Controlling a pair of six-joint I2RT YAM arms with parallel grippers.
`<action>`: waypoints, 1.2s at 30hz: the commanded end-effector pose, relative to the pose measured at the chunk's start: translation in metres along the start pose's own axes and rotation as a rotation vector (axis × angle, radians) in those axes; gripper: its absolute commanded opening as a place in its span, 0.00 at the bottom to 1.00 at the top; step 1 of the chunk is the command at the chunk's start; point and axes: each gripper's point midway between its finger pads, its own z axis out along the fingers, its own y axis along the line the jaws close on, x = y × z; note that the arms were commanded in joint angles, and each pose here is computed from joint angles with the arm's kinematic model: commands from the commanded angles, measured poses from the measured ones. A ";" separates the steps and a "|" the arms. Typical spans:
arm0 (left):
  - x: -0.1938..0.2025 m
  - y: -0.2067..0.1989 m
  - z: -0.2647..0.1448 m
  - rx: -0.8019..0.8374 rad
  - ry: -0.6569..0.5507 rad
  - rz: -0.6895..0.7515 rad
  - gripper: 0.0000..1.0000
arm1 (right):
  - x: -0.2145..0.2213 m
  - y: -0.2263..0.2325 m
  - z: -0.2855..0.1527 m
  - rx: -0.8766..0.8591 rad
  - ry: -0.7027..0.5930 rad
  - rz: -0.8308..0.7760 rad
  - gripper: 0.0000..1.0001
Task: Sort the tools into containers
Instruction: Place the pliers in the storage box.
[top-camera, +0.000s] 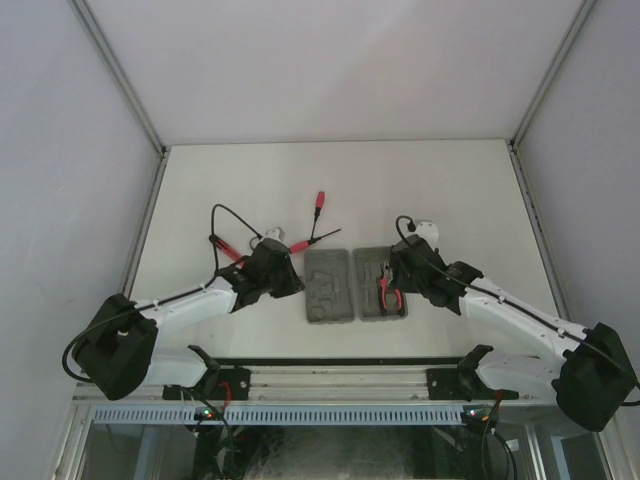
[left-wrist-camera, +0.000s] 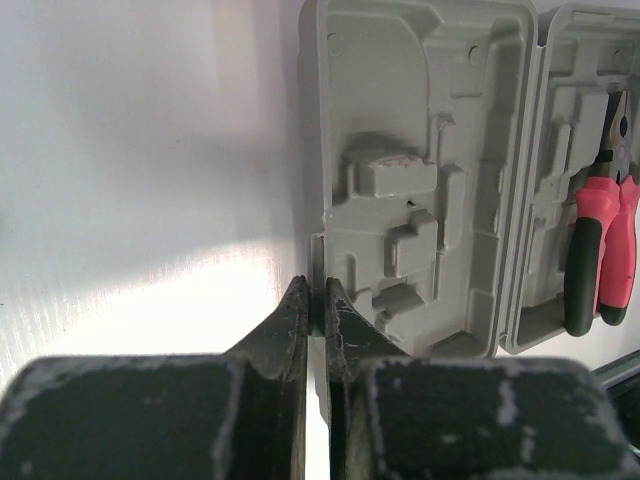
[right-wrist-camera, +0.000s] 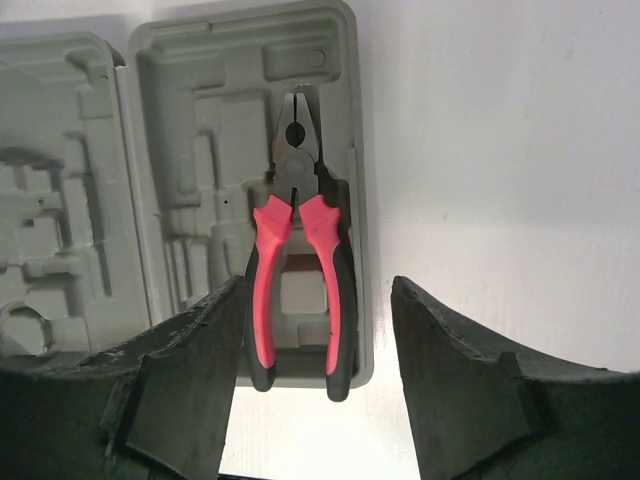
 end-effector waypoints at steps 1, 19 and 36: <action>-0.012 -0.004 -0.005 0.010 -0.048 -0.016 0.00 | -0.014 0.008 -0.001 -0.006 -0.034 0.008 0.60; -0.012 -0.004 -0.005 0.009 -0.051 -0.023 0.00 | 0.002 0.012 0.012 0.005 0.097 -0.062 0.63; -0.012 -0.004 -0.005 0.006 -0.046 -0.025 0.00 | 0.020 0.028 0.025 -0.047 0.172 -0.111 0.49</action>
